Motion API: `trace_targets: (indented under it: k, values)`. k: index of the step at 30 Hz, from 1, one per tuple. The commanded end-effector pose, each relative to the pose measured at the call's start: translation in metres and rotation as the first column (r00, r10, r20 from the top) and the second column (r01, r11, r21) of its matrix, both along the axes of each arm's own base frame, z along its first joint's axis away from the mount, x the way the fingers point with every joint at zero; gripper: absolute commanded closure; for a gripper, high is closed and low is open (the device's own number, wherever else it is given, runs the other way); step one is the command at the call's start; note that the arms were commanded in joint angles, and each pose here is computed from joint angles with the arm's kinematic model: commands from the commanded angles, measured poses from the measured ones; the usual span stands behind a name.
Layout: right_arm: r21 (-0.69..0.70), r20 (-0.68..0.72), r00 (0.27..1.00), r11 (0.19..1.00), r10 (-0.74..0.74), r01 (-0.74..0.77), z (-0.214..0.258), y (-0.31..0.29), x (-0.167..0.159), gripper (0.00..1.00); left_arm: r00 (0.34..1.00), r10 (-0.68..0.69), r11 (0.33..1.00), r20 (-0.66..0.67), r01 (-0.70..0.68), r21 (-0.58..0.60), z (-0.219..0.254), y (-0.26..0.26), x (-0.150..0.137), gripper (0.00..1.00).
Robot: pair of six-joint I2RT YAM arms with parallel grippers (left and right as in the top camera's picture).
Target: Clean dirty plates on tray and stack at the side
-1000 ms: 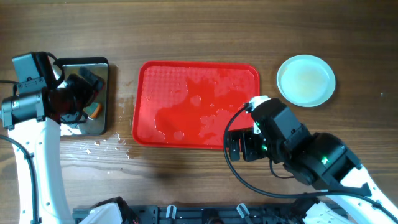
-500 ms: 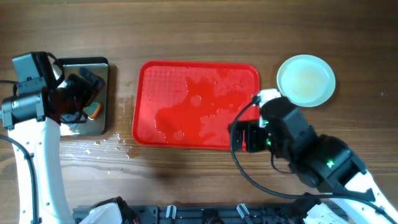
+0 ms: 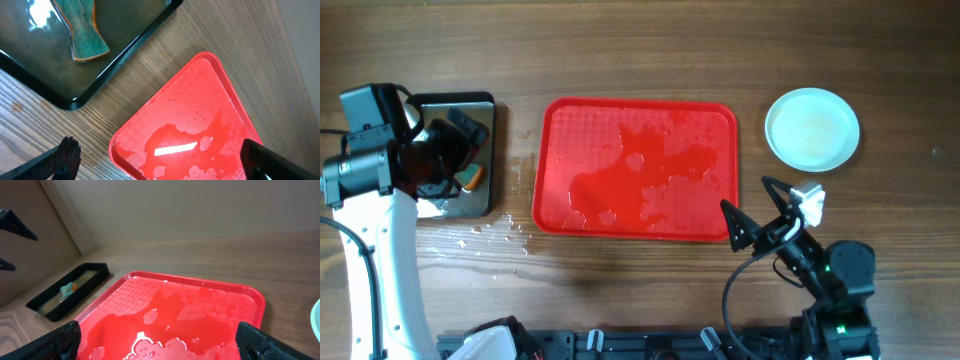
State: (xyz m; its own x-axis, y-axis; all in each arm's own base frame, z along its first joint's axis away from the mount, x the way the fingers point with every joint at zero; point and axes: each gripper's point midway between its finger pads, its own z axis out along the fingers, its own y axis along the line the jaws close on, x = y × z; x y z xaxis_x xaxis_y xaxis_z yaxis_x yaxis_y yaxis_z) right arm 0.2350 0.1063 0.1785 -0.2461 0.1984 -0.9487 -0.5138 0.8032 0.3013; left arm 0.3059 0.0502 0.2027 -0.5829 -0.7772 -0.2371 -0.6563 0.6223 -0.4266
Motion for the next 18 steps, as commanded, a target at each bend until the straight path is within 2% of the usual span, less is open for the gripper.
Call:
trace_targets:
  k: [1,5,8,11,13,14,16,18]
  values:
    - [-0.007,0.069,0.995,0.997,-0.072,0.073,-0.002,-0.016,0.0,0.0,1.0,-0.016,1.0,0.012,0.016,0.002,0.002,-0.002,0.0,0.0]
    - [0.043,0.061,0.975,0.976,-0.215,0.213,-0.008,-0.043,0.003,0.0,1.0,-0.016,1.0,0.012,0.016,0.002,0.002,-0.002,0.0,0.0]
    - [0.048,0.13,0.956,0.965,-0.263,0.259,0.006,-0.054,0.002,0.0,1.0,-0.016,1.0,0.012,0.016,0.002,0.002,-0.002,0.0,0.0]
    - [0.038,0.119,0.909,0.917,-0.399,0.397,0.002,-0.083,0.008,0.0,1.0,-0.016,1.0,0.012,0.016,0.002,0.002,-0.002,0.0,0.0]
    - [-0.028,0.157,0.874,0.883,-0.459,0.469,0.001,-0.099,0.01,0.0,1.0,-0.016,1.0,0.012,0.016,0.002,0.002,-0.002,0.0,0.0]
    - [-0.114,0.211,0.859,0.861,-0.467,0.496,0.0,-0.104,0.01,0.0,1.0,-0.017,1.0,0.012,0.017,0.002,0.002,-0.002,0.0,0.0]
    - [-0.228,0.285,0.854,0.834,-0.436,0.502,0.0,-0.104,0.01,0.0,1.0,-0.016,1.0,0.012,0.016,0.002,0.002,-0.002,0.0,0.0]
    - [-0.264,0.306,0.851,0.821,-0.427,0.507,0.0,-0.105,0.01,0.0,1.0,-0.016,1.0,0.012,0.016,0.002,0.002,-0.002,0.0,0.0]
